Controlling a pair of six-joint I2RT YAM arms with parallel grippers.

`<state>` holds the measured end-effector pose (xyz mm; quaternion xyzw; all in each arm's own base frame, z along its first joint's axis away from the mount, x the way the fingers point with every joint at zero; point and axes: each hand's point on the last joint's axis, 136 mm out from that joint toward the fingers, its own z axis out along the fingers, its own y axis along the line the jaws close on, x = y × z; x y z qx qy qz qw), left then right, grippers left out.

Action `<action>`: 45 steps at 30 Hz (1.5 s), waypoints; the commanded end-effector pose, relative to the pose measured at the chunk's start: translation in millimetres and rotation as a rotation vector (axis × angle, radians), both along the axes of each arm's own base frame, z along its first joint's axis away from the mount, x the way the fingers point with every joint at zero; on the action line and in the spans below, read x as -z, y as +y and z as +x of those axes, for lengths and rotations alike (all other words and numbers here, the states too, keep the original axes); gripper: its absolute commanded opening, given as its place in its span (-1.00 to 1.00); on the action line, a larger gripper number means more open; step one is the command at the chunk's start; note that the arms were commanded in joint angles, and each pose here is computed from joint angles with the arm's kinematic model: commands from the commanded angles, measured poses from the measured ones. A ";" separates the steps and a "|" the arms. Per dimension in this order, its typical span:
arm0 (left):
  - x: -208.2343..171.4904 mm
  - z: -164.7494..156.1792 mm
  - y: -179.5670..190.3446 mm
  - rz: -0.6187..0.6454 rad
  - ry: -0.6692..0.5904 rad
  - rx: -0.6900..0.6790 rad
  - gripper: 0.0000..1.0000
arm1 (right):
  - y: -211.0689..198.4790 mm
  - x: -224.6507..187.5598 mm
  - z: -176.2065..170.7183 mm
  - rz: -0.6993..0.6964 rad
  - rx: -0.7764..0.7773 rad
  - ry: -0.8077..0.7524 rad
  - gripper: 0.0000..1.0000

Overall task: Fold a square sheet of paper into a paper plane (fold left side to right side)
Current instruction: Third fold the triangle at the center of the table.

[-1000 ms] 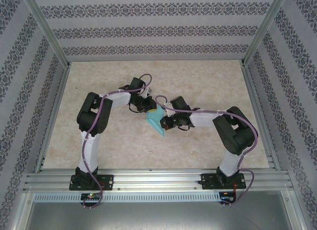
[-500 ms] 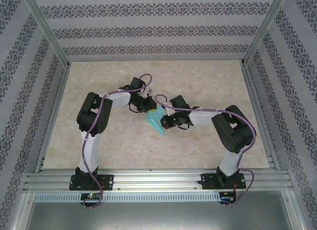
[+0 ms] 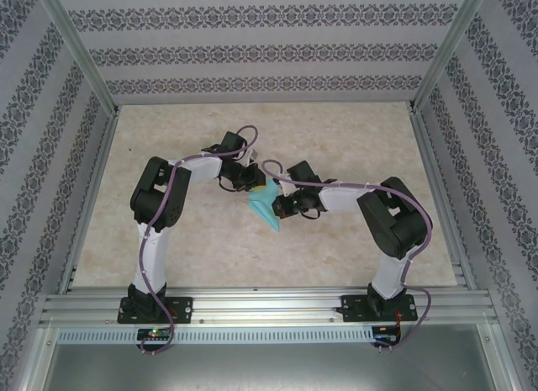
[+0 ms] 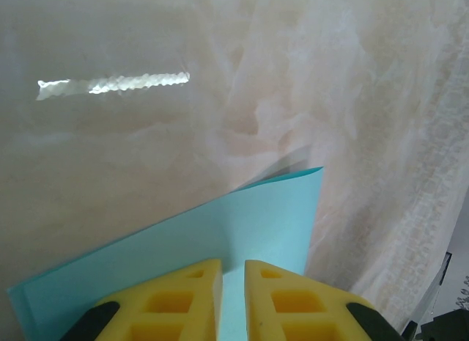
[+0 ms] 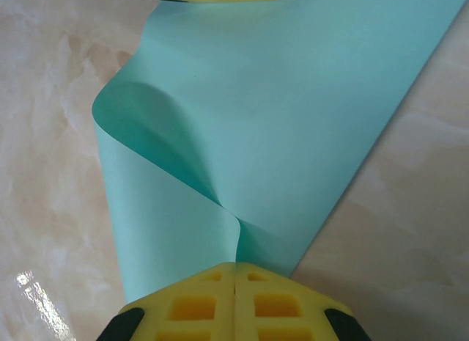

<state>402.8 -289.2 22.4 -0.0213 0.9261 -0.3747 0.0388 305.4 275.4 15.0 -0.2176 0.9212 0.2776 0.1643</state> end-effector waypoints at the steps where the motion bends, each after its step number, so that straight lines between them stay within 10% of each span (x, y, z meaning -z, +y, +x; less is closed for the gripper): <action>1: 28.2 -17.8 6.7 0.079 0.054 0.017 -0.59 | -7.4 13.7 2.2 -0.051 0.017 0.016 -1.00; 45: 37.1 -19.2 11.1 0.115 0.061 0.032 -0.60 | 5.4 -23.4 13.7 0.022 0.010 -0.028 -1.00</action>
